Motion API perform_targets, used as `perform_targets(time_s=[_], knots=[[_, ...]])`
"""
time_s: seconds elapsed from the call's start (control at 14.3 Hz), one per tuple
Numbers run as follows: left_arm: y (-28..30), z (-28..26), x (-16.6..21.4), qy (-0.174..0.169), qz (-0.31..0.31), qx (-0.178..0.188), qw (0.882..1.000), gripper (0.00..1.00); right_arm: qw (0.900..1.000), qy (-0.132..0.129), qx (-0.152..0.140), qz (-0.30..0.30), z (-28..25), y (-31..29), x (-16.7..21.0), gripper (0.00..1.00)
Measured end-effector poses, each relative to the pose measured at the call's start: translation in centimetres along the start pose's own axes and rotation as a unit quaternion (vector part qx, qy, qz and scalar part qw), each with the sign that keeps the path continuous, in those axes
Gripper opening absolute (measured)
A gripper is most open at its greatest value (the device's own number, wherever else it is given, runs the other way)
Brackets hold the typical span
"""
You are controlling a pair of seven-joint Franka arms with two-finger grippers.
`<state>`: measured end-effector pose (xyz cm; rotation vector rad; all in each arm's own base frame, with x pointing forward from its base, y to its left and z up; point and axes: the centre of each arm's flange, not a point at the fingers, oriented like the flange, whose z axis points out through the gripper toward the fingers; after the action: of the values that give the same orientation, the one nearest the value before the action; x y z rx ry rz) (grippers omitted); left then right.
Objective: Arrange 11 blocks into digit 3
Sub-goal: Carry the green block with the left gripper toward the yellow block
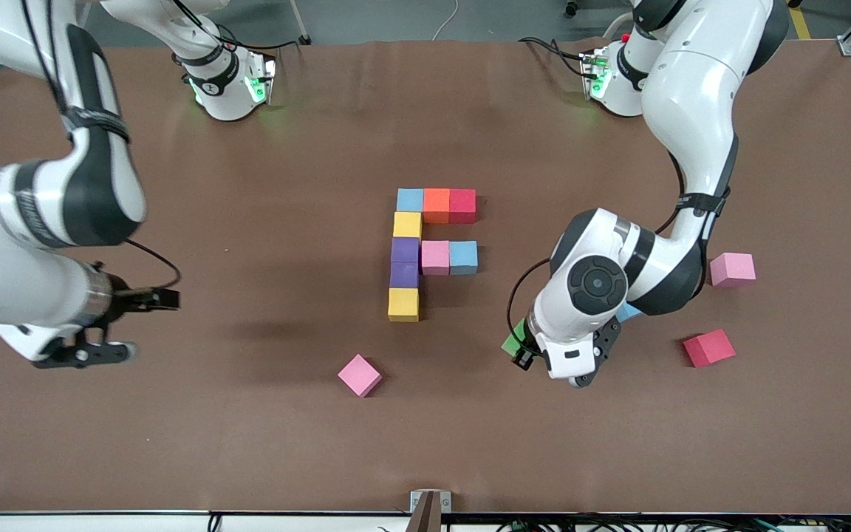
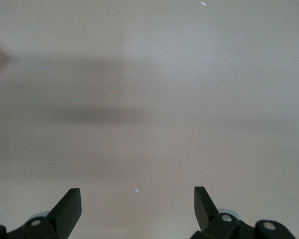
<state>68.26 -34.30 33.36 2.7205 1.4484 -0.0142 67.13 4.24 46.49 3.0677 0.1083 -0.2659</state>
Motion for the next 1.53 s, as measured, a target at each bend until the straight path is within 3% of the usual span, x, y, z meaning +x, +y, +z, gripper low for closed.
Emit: perform_targets(time_s=[0.42,0.77,1.05,1.26,1.53], knots=[[0.1,1.5,-5.4,-0.002,-0.035,0.013,0.999,0.56,1.000,0.014,0.005,0.016,-3.6,2.9,-4.7,1.00],[0.0,1.8,-4.5,0.000,-0.051,0.016,0.999,0.56,0.999,0.030,0.013,0.030,-5.9,4.9,-6.7,1.00],[-0.3,3.3,-4.6,0.000,-0.060,0.029,0.998,0.56,0.999,0.021,0.015,0.034,-6.8,4.9,-7.9,1.00],[-0.5,3.9,-4.5,0.000,-0.071,0.034,0.997,0.56,0.998,0.003,0.016,0.069,-7.3,4.6,-9.0,1.00],[-0.8,4.5,-4.5,0.002,-0.095,0.041,0.995,0.56,0.998,0.008,0.016,0.058,-8.0,3.9,-9.3,1.00]])
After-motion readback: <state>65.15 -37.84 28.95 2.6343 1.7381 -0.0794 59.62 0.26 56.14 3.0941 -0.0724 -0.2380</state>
